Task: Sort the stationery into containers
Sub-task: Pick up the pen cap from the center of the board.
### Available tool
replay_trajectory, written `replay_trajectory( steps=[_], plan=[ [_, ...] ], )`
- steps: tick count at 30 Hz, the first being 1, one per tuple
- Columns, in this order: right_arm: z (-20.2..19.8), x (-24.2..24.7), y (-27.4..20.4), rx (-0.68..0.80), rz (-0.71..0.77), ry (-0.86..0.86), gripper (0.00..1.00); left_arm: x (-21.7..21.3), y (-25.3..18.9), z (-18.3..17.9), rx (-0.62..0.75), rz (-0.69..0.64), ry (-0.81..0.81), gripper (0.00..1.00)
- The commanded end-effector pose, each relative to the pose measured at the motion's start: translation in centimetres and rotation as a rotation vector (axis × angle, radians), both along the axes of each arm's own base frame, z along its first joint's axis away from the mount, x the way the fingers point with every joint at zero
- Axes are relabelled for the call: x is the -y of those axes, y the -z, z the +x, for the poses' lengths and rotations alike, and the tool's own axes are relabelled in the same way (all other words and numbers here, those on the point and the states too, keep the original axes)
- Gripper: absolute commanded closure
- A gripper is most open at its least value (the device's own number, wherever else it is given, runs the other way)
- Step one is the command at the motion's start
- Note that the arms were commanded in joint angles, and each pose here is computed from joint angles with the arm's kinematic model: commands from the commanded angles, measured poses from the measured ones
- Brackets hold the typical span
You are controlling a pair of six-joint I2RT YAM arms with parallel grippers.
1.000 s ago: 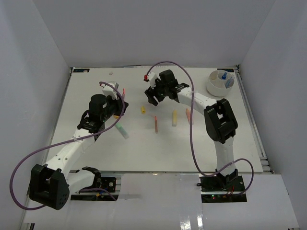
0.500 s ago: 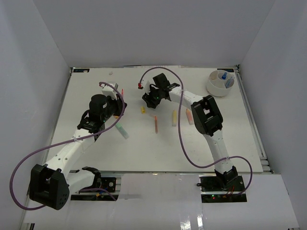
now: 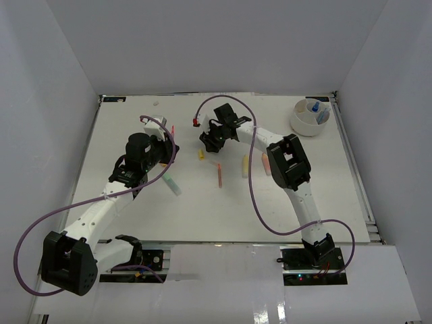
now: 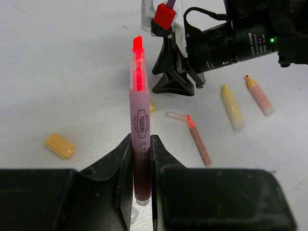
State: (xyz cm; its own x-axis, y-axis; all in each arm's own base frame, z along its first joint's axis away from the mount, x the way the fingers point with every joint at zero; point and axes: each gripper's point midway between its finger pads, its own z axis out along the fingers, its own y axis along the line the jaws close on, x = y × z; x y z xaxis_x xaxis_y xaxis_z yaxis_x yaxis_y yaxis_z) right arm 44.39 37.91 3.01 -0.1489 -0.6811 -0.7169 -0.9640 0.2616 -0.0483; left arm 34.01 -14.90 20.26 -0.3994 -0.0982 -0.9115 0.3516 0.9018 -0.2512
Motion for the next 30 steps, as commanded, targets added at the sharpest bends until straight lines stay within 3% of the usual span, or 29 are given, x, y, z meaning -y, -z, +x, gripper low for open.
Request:
replay_trajectory(
  steps=[1,16,26,30],
  plan=[
    [0.3,0.1,0.8,-0.004,-0.031,-0.019,0.53,0.3,-2.3,0.2,0.049,-0.02,0.02,1.0],
    [0.7,1.0,-1.1,0.032,-0.067,0.009,0.71,1.4,-2.5,-0.4,0.061,-0.041,0.092,1.0],
    [-0.9,1.3,-11.8,0.102,0.066,0.077,0.92,3.1,-5.1,-2.1,0.174,-0.099,0.223,1.0],
    [-2.6,1.4,-17.2,0.125,0.186,0.128,0.92,4.1,-6.4,-3.5,0.228,-0.134,0.306,1.0]
  ],
)
